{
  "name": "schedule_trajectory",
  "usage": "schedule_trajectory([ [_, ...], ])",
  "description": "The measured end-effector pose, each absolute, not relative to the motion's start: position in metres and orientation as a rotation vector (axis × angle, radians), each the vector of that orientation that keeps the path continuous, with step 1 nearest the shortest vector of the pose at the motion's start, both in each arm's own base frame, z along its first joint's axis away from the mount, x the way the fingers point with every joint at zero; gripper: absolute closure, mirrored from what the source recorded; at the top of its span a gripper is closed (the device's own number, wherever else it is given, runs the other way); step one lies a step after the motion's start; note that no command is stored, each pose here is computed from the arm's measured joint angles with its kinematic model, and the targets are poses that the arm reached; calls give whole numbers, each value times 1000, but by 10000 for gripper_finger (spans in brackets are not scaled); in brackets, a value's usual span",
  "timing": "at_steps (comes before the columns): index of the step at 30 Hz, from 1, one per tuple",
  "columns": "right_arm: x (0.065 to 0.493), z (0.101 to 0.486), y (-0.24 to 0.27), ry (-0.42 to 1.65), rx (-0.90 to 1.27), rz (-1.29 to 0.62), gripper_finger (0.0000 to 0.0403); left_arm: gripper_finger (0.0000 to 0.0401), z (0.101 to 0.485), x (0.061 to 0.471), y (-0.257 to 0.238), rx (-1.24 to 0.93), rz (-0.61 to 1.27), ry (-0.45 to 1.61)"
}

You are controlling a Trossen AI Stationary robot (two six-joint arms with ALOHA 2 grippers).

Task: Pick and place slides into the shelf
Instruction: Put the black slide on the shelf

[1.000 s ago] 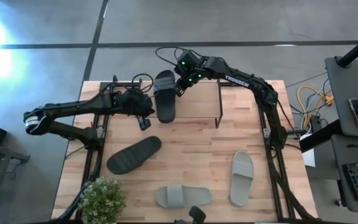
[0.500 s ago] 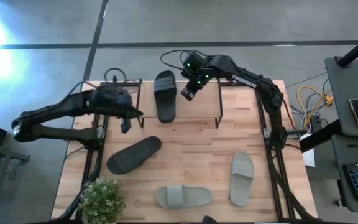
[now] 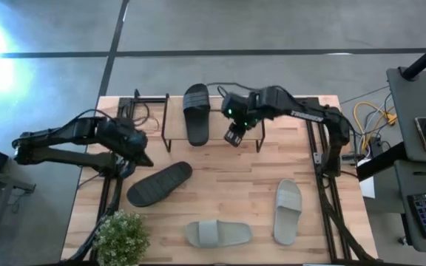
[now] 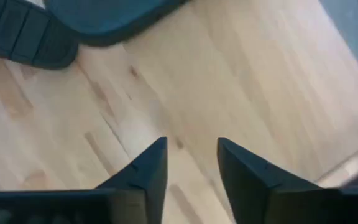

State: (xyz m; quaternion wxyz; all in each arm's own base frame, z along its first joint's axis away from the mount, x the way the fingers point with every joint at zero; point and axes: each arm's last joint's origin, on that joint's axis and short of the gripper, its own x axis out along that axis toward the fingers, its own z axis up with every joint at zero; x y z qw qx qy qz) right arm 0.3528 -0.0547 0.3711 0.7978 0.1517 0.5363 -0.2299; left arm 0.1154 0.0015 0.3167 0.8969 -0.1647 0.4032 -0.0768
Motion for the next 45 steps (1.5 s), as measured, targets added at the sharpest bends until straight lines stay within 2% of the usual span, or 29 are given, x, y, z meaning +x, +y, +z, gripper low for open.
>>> schedule_trajectory([
  [8,358,343,7,1204,557,-499,226,401,304,105,-8,-311,-218,1036],
  [15,367,293,61,1153,736,-543,225,401,296,92,-12,-342,-226,1029],
  [19,380,272,85,980,947,-517,225,401,289,90,-13,-448,-219,953],
  [27,415,240,105,478,1317,-396,225,401,279,71,-13,-572,-226,796],
  [36,447,184,121,435,1455,-337,225,401,264,44,-12,-650,-220,707],
  [45,475,150,130,402,1437,-390,225,401,254,43,-12,-652,-210,713],
])
